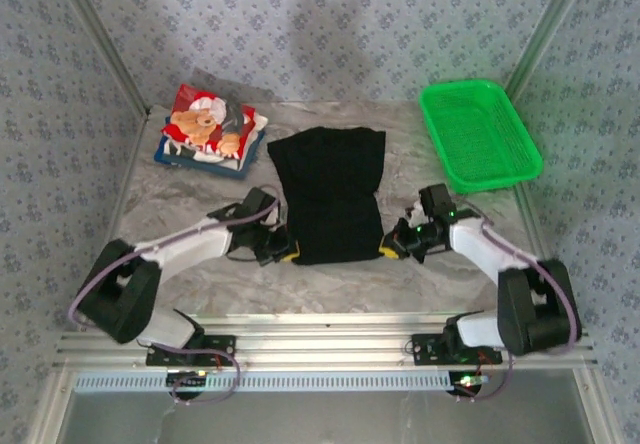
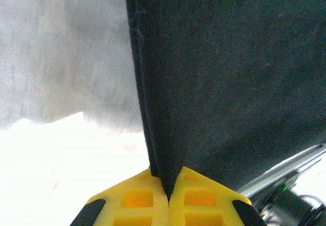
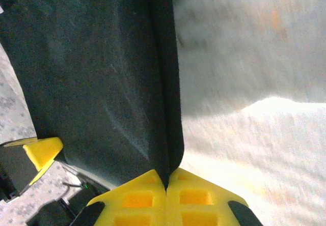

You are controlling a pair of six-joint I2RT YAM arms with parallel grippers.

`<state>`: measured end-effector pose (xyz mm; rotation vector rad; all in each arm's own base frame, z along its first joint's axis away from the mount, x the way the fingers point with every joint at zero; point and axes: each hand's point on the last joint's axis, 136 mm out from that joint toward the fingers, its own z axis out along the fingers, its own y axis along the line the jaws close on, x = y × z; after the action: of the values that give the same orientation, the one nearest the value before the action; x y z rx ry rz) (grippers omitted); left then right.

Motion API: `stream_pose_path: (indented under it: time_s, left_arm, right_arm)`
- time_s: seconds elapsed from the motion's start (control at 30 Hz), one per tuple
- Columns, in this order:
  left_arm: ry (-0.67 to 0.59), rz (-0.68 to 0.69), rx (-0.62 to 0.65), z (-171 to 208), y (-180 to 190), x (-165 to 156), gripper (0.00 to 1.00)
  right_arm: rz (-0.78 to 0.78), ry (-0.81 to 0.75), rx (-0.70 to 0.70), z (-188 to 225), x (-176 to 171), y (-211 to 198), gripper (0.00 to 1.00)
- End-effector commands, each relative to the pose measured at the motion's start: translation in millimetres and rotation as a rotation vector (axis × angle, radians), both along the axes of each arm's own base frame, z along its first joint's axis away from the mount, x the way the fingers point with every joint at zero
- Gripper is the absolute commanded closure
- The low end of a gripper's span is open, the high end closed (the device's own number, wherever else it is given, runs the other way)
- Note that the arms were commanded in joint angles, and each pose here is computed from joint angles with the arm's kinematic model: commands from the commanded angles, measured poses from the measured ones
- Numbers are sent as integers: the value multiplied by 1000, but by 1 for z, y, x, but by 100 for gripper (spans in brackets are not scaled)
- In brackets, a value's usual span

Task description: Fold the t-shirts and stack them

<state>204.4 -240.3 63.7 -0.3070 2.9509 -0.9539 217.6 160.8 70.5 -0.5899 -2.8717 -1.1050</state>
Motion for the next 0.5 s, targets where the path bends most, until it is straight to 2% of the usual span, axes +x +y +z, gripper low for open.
stream_pose_path:
  time_s: [0.0, 0.1, 0.23, 0.37, 0.47]
  left_arm:
    - [71, 82, 59, -7, 22, -38, 99]
    - [57, 103, 60, 4, 33, -62, 99]
    - [37, 134, 8, 22, 41, -77, 100]
    - [-2, 136, -25, 44, 41, -74, 100]
    - [-39, 123, -66, 67, 32, -60, 100]
  right_arm:
    - [-77, 97, -55, -4, -44, -5, 100]
    - [-120, 116, -60, -1, -76, -4, 100]
    - [-141, 84, -35, 11, -96, 1, 100]
    - [-113, 45, -54, 32, -98, 4, 100]
    - [-77, 14, -71, 57, -91, 7, 100]
